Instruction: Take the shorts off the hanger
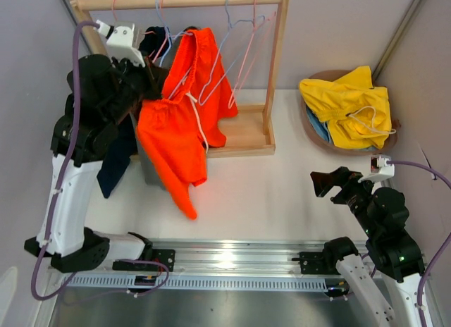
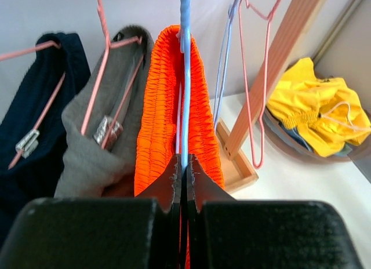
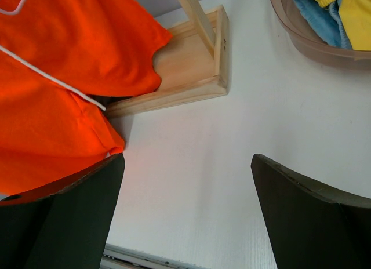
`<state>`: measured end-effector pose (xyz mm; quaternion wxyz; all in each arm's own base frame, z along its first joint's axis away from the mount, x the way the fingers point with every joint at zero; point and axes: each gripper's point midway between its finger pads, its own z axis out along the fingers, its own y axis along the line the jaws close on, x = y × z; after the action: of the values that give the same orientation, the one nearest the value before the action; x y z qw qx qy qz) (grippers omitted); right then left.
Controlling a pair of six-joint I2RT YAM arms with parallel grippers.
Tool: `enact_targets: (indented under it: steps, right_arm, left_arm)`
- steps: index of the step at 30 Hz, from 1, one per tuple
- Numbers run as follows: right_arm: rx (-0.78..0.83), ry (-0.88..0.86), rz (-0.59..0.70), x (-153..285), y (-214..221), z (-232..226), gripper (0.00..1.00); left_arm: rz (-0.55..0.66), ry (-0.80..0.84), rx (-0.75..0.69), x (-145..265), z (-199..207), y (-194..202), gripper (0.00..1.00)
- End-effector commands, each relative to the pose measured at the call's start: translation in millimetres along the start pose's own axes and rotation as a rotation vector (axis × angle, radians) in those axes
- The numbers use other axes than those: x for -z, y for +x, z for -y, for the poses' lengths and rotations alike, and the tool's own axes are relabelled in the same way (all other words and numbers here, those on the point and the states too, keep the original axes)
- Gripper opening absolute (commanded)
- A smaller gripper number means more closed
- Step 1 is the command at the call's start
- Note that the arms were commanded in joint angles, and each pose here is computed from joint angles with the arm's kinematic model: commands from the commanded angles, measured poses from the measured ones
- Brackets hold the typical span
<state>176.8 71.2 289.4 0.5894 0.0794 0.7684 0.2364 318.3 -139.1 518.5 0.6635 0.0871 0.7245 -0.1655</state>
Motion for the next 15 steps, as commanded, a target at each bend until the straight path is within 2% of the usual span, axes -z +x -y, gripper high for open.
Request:
enact_targets:
  steps: [1,6,8,10,13,15]
  right_arm:
    - [0.012,-0.027,0.048,1,-13,-7,0.99]
    - [0.016,-0.068,0.037,-1,-16,-16,0.99]
    - [0.024,-0.100,0.047,0,-23,-24,0.99]
    - [0.050,-0.218,0.042,4,-29,-48,1.00]
    - [0.094,-0.436,-0.059,2,-20,-87,0.99]
    - [0.109,-0.498,-0.081,-2,-20,-98,0.99]
  left_arm:
    - [0.080,0.055,0.016,12,10,-13,0.00]
    - [0.038,0.093,0.034,25,15,5,0.00]
    - [-0.011,0.109,0.044,29,17,30,0.00]
    - [-0.043,0.137,0.060,42,20,48,0.00]
    - [-0.117,0.202,0.099,63,32,80,0.00]
    - [-0.153,0.240,0.109,76,41,96,0.00]
